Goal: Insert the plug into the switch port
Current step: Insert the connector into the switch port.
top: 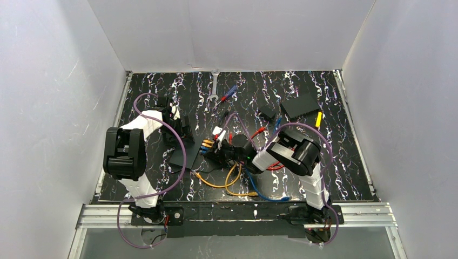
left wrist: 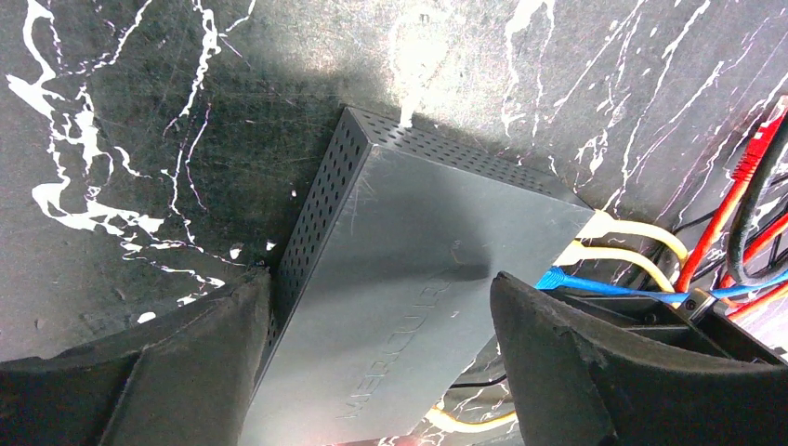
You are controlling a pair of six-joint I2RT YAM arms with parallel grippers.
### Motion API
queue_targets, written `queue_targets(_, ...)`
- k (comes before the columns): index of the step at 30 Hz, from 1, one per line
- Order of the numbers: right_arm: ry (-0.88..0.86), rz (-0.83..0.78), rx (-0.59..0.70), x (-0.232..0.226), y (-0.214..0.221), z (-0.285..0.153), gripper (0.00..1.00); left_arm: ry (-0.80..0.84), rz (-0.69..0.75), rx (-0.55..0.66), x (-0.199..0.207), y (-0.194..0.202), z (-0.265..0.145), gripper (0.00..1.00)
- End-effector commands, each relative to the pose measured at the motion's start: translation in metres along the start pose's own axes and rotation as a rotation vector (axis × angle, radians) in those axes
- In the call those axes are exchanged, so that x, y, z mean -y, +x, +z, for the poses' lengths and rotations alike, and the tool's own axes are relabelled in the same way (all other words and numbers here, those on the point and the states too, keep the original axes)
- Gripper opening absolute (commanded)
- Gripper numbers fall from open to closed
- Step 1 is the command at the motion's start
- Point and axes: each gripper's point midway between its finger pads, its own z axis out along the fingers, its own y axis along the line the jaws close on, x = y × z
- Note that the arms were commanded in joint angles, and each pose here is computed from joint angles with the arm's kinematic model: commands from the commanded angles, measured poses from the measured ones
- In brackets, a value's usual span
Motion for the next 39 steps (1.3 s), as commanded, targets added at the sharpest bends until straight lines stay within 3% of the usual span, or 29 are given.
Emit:
queue_targets(1, 0.038, -0.012, 0.061, 0.004, -0.014, 0.008, 0.01, 0.066, -0.003, -0.047, 0.014, 0.006, -0.007, 0.83)
queue_targets(39, 0.109, -0.029, 0.125, -0.001, -0.023, 0.007, 0.01, 0.111, 0.003, -0.132, 0.019, 0.016, 0.001, 0.8)
